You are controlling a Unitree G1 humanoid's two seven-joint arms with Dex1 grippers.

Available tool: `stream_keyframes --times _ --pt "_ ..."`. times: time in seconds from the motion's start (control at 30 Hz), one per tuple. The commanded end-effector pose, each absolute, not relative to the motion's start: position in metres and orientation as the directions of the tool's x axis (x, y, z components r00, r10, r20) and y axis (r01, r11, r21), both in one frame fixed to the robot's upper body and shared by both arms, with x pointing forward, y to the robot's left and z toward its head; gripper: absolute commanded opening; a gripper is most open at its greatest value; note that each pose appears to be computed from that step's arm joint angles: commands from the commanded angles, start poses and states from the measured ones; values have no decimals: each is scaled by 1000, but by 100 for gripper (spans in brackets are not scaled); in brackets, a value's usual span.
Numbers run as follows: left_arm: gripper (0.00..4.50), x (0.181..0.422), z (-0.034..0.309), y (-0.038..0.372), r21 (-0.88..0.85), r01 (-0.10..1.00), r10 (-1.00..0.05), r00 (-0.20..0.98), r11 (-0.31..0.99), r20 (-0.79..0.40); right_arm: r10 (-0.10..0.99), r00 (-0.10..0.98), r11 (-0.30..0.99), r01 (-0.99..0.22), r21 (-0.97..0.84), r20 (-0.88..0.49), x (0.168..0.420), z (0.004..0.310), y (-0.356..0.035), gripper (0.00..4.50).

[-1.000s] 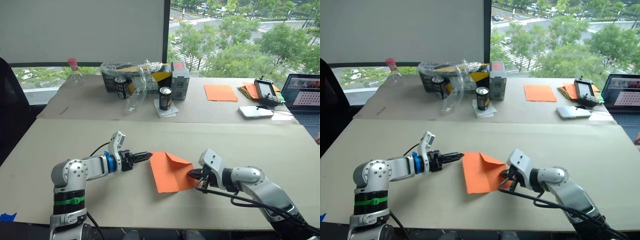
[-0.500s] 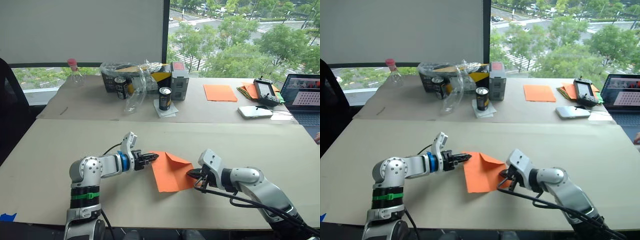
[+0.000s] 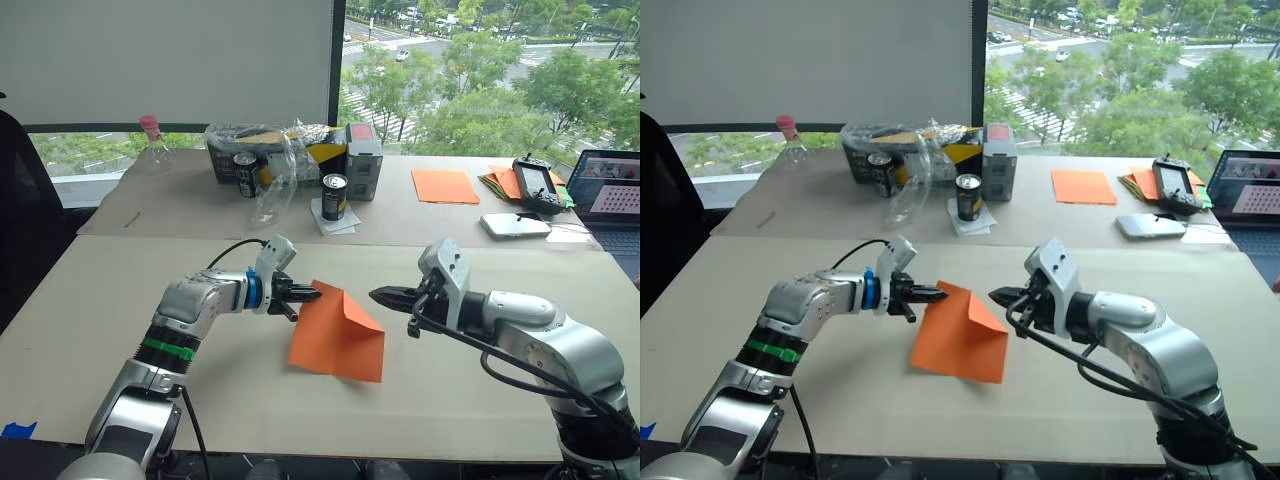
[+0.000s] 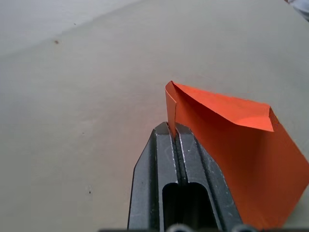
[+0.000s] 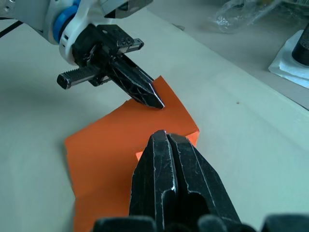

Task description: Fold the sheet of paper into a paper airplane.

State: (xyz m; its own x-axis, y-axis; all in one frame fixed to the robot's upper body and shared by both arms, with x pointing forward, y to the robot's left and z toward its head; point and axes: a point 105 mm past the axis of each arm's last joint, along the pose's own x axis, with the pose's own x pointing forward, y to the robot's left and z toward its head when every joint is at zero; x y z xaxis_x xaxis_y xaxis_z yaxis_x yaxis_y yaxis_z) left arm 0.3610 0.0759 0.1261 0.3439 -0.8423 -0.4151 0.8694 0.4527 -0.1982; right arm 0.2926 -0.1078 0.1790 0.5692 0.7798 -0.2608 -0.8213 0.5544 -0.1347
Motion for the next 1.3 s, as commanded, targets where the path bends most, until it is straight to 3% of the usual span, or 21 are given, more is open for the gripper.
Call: stream_keyframes --times 0.03,0.27,0.77,1.3 --pt "1 367 132 66 -113 920 -855 298 376 -424 746 589 556 -808 -195 -310 297 162 -103 0" --pt "1 375 123 52 -22 956 -849 248 291 -466 682 601 553 -797 -244 -416 302 113 -100 0" --pt "1 376 114 37 218 966 -825 234 138 -513 670 600 572 -793 -211 -438 297 96 -96 0" --pt "1 336 97 25 458 888 -855 266 38 -446 672 589 580 -795 -175 -449 297 89 -91 0"
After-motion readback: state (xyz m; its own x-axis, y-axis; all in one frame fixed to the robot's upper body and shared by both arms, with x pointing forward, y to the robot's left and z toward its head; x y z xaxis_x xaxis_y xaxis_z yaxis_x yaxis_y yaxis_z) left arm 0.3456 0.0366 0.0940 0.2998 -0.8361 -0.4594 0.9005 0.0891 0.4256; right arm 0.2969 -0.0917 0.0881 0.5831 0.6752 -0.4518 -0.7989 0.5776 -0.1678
